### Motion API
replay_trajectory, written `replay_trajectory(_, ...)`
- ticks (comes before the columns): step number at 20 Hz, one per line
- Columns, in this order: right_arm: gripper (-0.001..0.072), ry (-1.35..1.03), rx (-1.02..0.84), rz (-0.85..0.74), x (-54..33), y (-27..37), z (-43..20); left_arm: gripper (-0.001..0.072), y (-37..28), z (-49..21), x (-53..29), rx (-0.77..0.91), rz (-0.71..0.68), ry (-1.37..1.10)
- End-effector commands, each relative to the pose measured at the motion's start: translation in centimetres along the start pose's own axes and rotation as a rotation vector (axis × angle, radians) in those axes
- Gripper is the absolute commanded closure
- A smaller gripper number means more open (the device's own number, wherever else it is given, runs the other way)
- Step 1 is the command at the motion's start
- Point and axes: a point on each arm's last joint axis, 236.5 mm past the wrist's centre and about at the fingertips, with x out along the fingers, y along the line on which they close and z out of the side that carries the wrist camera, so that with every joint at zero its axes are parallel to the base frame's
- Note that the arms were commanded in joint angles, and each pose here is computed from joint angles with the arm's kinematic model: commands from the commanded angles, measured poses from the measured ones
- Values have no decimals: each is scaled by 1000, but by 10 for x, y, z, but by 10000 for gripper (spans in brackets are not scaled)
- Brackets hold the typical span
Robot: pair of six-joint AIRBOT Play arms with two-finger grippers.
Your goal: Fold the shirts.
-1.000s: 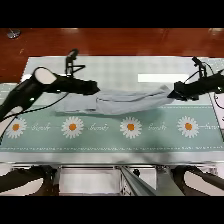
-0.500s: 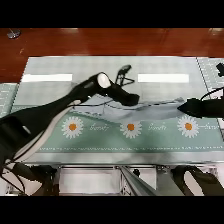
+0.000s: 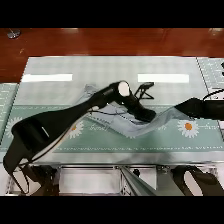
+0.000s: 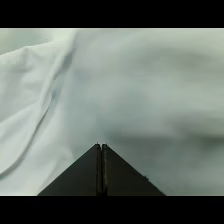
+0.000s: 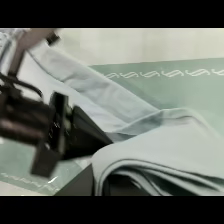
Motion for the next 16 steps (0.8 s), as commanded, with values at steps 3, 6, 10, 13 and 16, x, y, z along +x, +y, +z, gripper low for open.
replay_trajectory(3,677,-39,4,157,1,40,11,685,73,40,-173,-115,92,-154)
replay_trajectory(6,676,7,-93,211,25,82,23,685,99,34,-306,-134,157,-346)
replay_trajectory(10,676,152,-216,266,100,157,37,685,94,-16,-424,-97,302,-592)
replay_trajectory(13,676,266,-260,299,172,207,38,684,99,-76,-419,-105,390,-699)
replay_trajectory(16,676,312,-275,325,241,245,40,685,78,-123,-360,-191,237,-757)
